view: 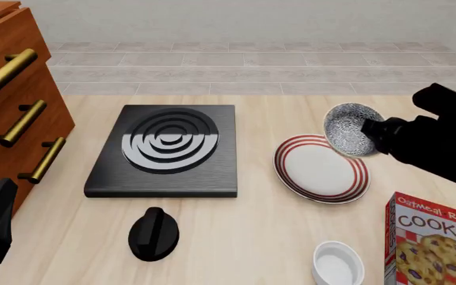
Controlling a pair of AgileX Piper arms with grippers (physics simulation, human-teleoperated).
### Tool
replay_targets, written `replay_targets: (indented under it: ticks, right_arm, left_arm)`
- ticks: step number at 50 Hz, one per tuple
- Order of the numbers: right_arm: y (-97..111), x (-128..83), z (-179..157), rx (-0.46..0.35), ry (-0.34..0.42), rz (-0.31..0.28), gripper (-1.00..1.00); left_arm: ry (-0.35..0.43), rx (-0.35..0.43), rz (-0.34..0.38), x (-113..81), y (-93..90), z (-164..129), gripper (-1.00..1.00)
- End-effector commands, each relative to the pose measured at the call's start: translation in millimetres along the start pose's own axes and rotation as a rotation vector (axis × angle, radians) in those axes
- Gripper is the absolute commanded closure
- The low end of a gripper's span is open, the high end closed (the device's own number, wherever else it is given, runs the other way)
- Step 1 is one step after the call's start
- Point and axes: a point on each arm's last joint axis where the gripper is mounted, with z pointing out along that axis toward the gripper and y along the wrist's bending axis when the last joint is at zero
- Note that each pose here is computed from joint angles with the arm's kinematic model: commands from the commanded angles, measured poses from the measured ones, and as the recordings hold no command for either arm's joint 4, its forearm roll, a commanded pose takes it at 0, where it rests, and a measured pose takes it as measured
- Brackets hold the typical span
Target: Pick the akita bowl on the cookies box and place it on the plate.
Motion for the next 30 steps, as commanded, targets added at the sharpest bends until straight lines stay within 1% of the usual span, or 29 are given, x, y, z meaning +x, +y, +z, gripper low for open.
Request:
replay_targets:
  ticks: [1, 4, 13, 30]
  right_arm:
    - [5, -1, 22, -0.013, 0.005, 0.028, 1.00]
    - [4, 4, 28, -0.015, 0.012, 0.045, 1.00]
    - [1, 14, 43, -0.006, 0.039, 0.058, 1.00]
    - [-4, 16, 60, 0.029, 0.080, 0.038, 1.00]
  left_arm:
    - [0.000, 0.000, 0.000, 0.0, 0.0, 0, -1.00]
    - [0.000, 0.000, 0.000, 0.0, 0.0, 0, -1.00]
    - [0.000, 0.000, 0.000, 0.0, 0.0, 0, -1.00]
    - [0.000, 0.000, 0.000, 0.0, 0.0, 0, -1.00]
